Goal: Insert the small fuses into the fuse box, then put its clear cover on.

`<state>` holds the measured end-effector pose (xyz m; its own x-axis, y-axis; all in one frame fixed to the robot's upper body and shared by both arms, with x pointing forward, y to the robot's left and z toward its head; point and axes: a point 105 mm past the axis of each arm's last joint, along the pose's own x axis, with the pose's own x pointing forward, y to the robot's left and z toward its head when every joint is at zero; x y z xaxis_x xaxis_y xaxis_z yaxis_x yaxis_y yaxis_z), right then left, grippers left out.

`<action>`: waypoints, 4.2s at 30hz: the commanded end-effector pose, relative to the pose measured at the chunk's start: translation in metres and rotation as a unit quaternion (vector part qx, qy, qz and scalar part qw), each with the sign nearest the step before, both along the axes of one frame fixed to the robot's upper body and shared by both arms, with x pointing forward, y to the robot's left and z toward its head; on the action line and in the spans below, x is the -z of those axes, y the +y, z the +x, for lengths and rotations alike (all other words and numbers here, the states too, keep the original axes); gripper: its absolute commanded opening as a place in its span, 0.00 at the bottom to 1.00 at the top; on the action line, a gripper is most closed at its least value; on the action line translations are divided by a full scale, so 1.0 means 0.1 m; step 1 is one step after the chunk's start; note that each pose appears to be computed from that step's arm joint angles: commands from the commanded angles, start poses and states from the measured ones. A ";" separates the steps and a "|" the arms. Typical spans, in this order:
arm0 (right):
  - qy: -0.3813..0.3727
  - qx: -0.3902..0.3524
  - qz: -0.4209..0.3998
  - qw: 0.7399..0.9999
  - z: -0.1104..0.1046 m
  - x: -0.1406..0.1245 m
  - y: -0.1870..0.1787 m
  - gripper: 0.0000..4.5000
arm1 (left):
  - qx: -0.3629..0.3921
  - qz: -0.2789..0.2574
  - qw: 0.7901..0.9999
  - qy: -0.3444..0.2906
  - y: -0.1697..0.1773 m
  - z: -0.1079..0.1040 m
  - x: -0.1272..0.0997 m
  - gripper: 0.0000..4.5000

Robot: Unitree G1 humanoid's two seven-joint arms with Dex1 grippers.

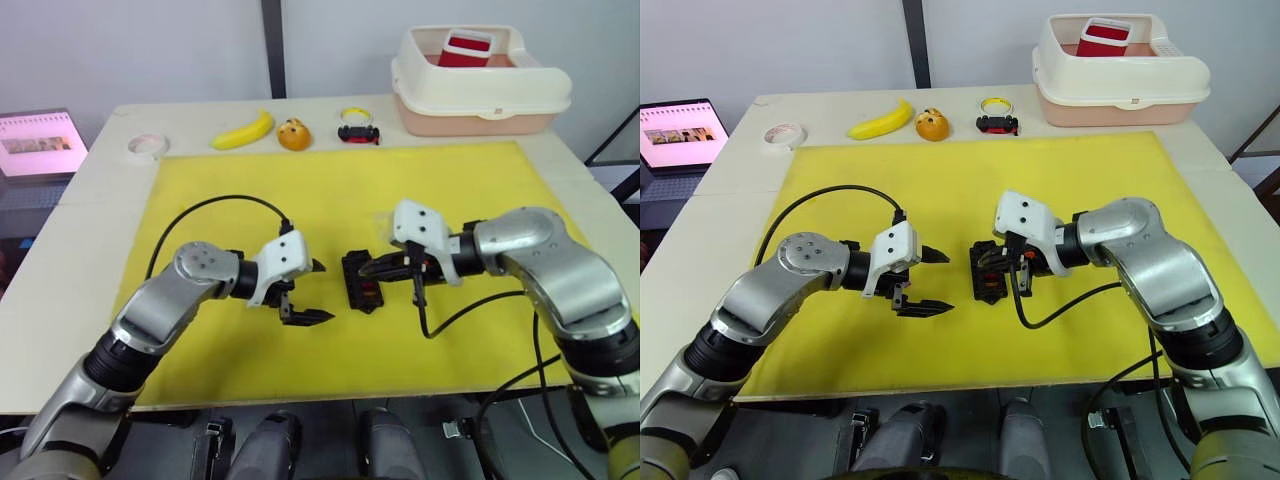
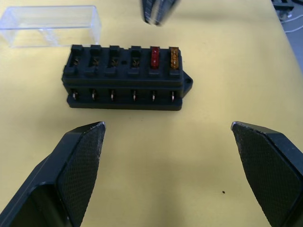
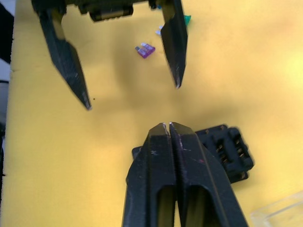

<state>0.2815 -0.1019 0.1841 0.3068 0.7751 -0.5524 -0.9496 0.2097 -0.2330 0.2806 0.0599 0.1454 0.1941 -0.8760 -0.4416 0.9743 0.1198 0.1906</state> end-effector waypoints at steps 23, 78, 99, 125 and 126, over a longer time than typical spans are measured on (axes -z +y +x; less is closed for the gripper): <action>0.012 0.053 -0.028 0.998 0.08 0.48 -0.19 0.01 | 0.016 -0.005 0.999 -0.030 -0.04 -0.01 -0.12 1.00; -0.065 -0.064 0.075 0.993 -0.14 -0.78 0.09 0.99 | -0.173 -0.096 0.927 0.318 1.60 0.28 -0.23 1.00; -0.063 -0.079 0.066 0.993 -0.18 -0.75 0.27 1.00 | -0.240 -0.124 0.854 0.444 1.66 0.31 0.04 0.35; -0.074 -0.076 0.056 0.993 -0.14 -0.75 0.27 1.00 | -0.316 -0.165 0.795 0.490 1.73 0.49 0.37 0.35; -0.075 -0.076 0.056 0.993 -0.14 -0.75 0.27 1.00 | -0.319 -0.166 0.795 0.489 1.74 0.50 0.38 0.35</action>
